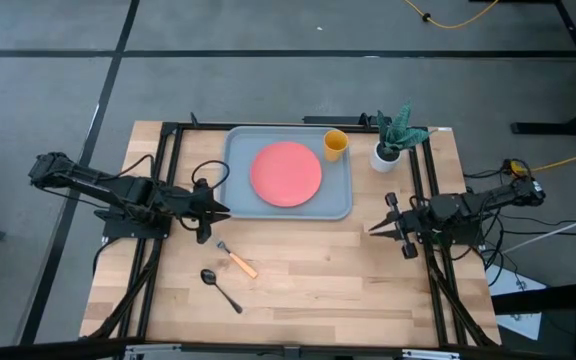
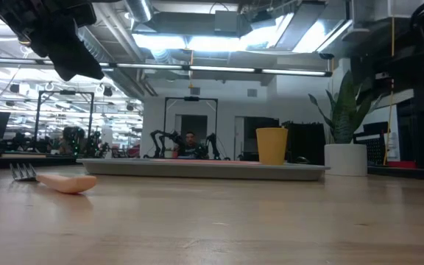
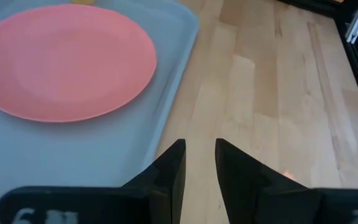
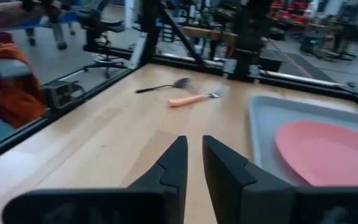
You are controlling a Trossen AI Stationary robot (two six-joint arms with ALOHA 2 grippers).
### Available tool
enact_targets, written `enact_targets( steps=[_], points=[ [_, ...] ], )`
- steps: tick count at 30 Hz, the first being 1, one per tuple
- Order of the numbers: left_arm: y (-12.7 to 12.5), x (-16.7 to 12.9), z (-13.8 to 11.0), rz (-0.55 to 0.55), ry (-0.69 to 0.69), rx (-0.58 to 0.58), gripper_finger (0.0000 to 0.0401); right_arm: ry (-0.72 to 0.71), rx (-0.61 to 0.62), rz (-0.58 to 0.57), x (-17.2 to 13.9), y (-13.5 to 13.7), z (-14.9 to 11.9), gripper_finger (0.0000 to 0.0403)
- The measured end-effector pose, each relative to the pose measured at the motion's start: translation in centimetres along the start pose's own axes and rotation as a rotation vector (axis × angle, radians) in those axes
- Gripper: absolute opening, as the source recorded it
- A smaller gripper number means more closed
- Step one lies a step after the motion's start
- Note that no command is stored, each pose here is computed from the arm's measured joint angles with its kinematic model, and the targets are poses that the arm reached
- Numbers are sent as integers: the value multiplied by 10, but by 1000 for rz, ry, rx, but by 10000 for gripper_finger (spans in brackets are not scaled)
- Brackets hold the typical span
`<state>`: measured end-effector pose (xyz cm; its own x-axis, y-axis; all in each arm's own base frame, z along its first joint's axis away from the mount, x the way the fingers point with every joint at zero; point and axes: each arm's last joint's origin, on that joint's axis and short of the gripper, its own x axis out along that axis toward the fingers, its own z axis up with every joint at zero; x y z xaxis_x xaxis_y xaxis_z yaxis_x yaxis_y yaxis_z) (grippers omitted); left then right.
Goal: Pick and place plate/cup/fork/spoon on tray
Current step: Put the black spoon on the blue tray to the left of the pink plate
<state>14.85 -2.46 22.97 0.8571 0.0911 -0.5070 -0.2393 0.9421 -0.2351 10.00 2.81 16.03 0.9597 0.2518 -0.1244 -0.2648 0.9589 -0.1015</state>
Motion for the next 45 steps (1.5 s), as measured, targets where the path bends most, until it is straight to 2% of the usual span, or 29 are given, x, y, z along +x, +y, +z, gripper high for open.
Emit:
enact_targets(
  steps=[4,7,11,14,19,29,34,42,45],
  points=[
    [0,0,0,0,-1,-12,80,14,-7,-78,0,-8,-1,56],
    [0,0,0,0,-1,-19,80,16,34,-141,-1,-15,-1,56],
    [0,0,0,0,-1,-18,80,8,65,-175,-1,-18,-1,56],
    [0,0,0,0,-1,-18,80,6,80,-150,-1,-18,-2,56],
    [0,0,0,0,-1,-18,80,2,12,-133,0,-17,-3,56],
    [0,0,0,0,-1,-17,80,0,37,-134,0,-17,-3,56],
    [1,0,1,50,-24,-7,80,0,37,-134,0,-17,-3,56],
    [1,0,1,47,-26,-62,80,0,36,-134,0,-17,-3,56],
    [0,0,1,20,-15,-189,80,0,37,-135,0,-17,-3,56]
  ],
)
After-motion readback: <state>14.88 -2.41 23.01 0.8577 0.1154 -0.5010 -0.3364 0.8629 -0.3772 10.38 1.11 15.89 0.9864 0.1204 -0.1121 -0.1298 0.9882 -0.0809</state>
